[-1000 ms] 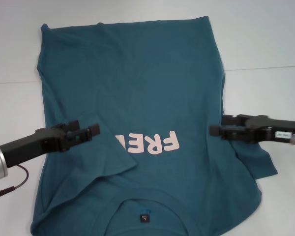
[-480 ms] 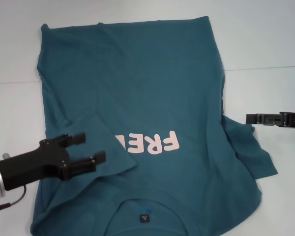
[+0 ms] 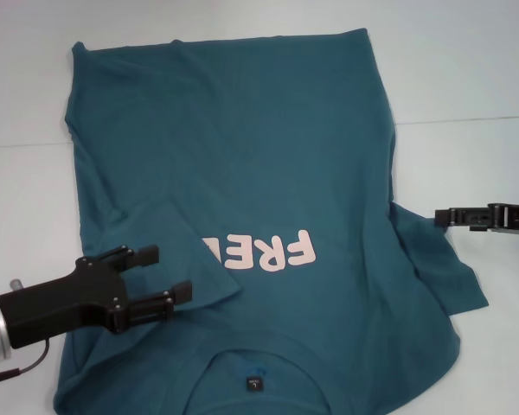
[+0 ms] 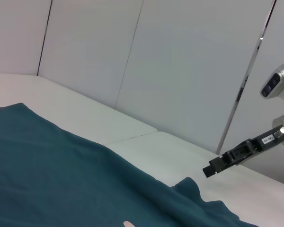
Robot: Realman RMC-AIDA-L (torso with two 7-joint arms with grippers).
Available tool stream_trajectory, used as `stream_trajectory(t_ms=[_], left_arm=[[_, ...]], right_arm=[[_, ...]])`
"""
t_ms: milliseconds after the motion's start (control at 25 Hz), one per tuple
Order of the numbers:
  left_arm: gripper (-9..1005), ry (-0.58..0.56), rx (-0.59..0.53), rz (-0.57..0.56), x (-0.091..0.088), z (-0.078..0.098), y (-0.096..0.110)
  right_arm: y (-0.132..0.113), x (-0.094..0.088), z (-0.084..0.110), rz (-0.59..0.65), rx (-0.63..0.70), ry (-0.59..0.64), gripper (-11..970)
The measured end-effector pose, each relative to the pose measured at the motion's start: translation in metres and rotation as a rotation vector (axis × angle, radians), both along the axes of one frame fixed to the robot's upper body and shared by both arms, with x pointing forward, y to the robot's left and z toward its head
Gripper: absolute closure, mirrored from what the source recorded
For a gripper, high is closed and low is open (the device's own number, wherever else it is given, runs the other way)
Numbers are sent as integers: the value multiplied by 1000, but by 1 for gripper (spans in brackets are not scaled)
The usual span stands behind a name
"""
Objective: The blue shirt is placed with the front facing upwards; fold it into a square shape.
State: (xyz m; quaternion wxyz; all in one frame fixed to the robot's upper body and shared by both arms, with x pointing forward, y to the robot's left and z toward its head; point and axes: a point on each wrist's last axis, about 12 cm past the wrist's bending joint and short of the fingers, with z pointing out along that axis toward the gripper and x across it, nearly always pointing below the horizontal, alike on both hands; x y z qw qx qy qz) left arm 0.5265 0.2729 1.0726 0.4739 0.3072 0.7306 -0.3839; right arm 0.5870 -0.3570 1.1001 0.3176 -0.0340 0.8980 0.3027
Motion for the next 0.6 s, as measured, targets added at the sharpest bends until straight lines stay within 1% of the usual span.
stream_trajectory(t_ms=[280, 400, 600], left_arm=[[109, 5, -5, 0, 0, 0, -1], [109, 7, -6, 0, -1, -1, -1], [109, 11, -8, 1, -1, -1, -1]], right_arm=[[9, 3, -7, -5, -22, 4, 94], [13, 3, -13, -17, -42, -1, 95], [14, 3, -17, -23, -61, 0, 97]])
